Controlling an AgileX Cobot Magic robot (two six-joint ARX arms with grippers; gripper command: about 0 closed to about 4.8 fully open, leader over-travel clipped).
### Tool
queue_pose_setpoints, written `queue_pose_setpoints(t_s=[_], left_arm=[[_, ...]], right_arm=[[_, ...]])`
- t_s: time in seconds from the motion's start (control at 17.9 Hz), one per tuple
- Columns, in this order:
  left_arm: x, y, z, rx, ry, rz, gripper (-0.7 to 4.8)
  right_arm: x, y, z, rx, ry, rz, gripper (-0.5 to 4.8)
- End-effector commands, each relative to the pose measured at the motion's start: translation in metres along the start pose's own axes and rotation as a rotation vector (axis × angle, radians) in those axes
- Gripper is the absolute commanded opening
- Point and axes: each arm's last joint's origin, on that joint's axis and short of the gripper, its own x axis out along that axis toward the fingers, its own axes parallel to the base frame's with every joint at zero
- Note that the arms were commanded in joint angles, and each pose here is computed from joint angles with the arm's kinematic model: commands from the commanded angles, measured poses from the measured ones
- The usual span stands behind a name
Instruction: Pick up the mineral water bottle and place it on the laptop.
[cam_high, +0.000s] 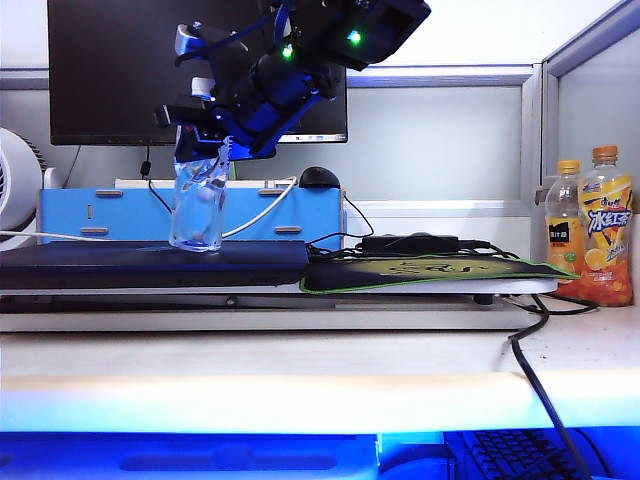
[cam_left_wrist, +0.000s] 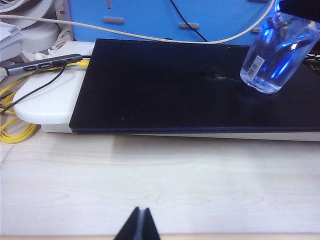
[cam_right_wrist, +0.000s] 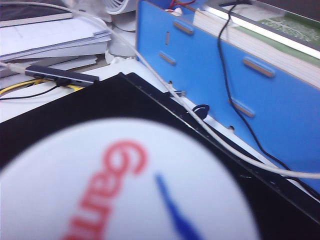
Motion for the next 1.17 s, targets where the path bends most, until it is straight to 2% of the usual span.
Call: queue_pose_setpoints(t_s=[0.06, 0.34, 0.39, 0.45, 0.5, 0.56, 0.89, 1.17], left_arm=[[0.000, 0.000, 0.001, 0.002, -0.011, -0.002, -0.02], [0.000, 0.000, 0.001, 0.002, -0.011, -0.002, -0.02], [0.000, 0.000, 0.001, 0.002, -0.011, -0.002, -0.02], [0.000, 0.000, 0.001, 0.002, -0.011, -0.002, -0.02], [0.000, 0.000, 0.001, 0.002, -0.011, -0.002, -0.02], [0.000, 0.000, 0.001, 0.002, -0.011, -0.002, -0.02], [0.000, 0.000, 0.001, 0.001, -0.011, -0.001, -0.02], [0.000, 0.000, 0.001, 0.001, -0.011, -0.001, -0.02]], right_arm=[[0.000, 0.000, 0.007, -0.013, -0.036, -0.004, 0.17], [0.003, 0.000, 0.002, -0.011, -0.016, -0.012, 0.19], [0.003, 0.000, 0.002, -0.010, -0.016, -0.013, 0.45], [0.003, 0.000, 0.002, -0.011, -0.015, -0.026, 1.92], [0.003, 0.000, 0.002, -0.011, -0.015, -0.026, 2.74], [0.003, 0.000, 0.002, -0.011, -0.015, -0.026, 3.08], [0.000, 0.003, 0.008, -0.014, -0.034, -0.017, 3.19], [-0.026, 0.002, 0.044, -0.027, -0.122, -0.034, 3.18]])
